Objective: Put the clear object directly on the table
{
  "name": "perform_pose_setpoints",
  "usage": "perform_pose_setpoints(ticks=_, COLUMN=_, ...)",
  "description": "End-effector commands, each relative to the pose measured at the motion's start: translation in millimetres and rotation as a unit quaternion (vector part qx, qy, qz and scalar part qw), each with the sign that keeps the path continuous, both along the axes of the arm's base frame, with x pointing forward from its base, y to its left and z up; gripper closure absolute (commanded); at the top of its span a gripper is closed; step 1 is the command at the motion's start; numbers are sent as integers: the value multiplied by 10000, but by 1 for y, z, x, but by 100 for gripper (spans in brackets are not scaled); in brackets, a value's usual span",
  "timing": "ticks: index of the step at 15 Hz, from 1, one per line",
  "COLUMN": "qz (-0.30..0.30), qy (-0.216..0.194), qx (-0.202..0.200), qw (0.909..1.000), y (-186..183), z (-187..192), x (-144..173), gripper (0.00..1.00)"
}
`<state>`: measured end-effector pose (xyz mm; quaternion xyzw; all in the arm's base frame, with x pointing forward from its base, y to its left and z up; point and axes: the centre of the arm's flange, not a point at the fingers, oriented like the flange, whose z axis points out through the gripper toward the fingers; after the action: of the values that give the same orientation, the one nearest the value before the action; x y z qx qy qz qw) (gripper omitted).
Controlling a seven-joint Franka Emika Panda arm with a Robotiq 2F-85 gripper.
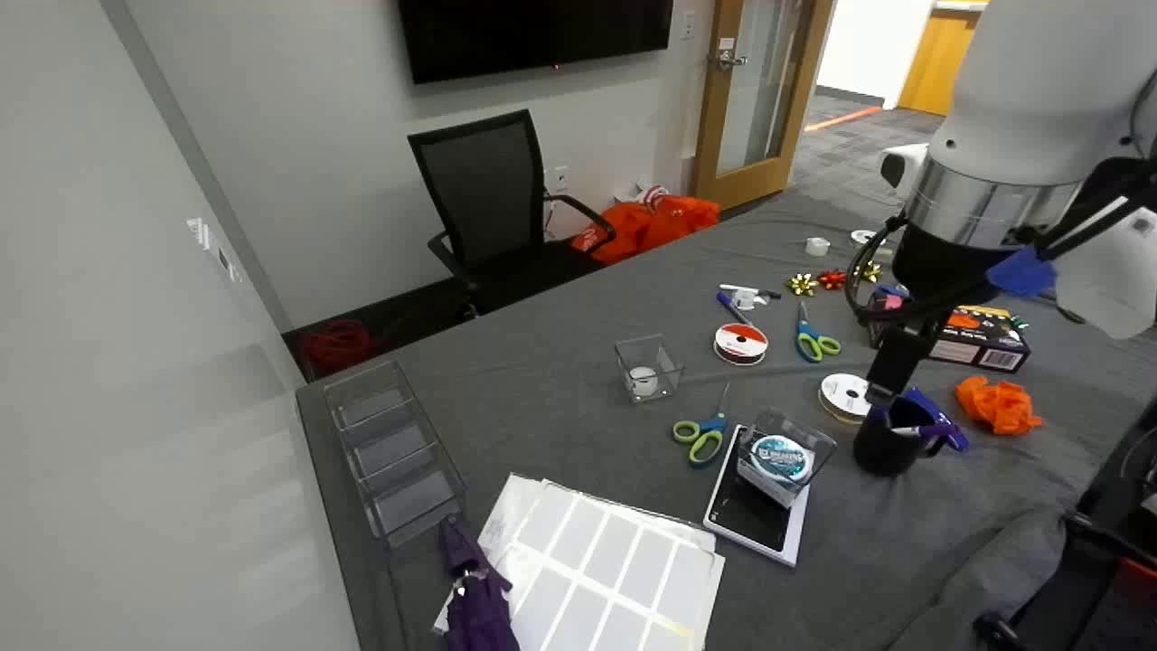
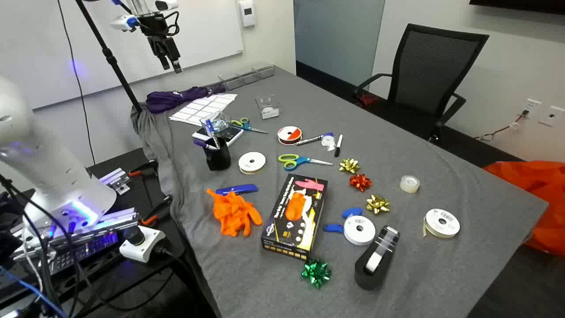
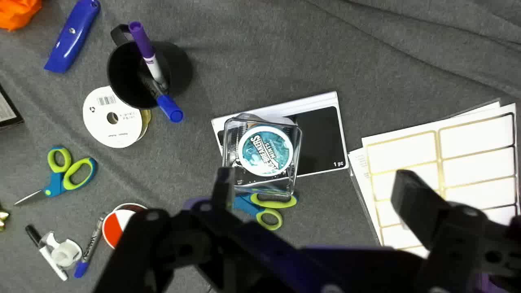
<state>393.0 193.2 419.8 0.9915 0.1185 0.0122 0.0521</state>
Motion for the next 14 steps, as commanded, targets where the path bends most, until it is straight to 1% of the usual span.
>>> perform_pose_setpoints(ticks=1, qz=0, qy=0, qx=0, qw=10000, y=0, z=0, x=0, gripper=0)
perform_pose_setpoints(ticks=5, qz=0, qy=0, qx=0, qw=10000, y=0, z=0, x=0, gripper=0)
perform_pose_setpoints(ticks=6, qz=60, qy=55, qx=189, qw=9998, y=2, z=-3, x=5, gripper=0)
perform_pose_setpoints(ticks=7, qz=110, qy=131, qx=211, qw=9996, y=1, z=-9, x=8, gripper=0)
perform_pose_setpoints(ticks=9, qz=121, qy=200, qx=403, qw=9989, y=0, z=-29, x=20, gripper=0)
perform_pose_setpoints(ticks=14, qz=185, qy=176, qx=806, qw=9964, y=-7, z=-85, x=54, gripper=0)
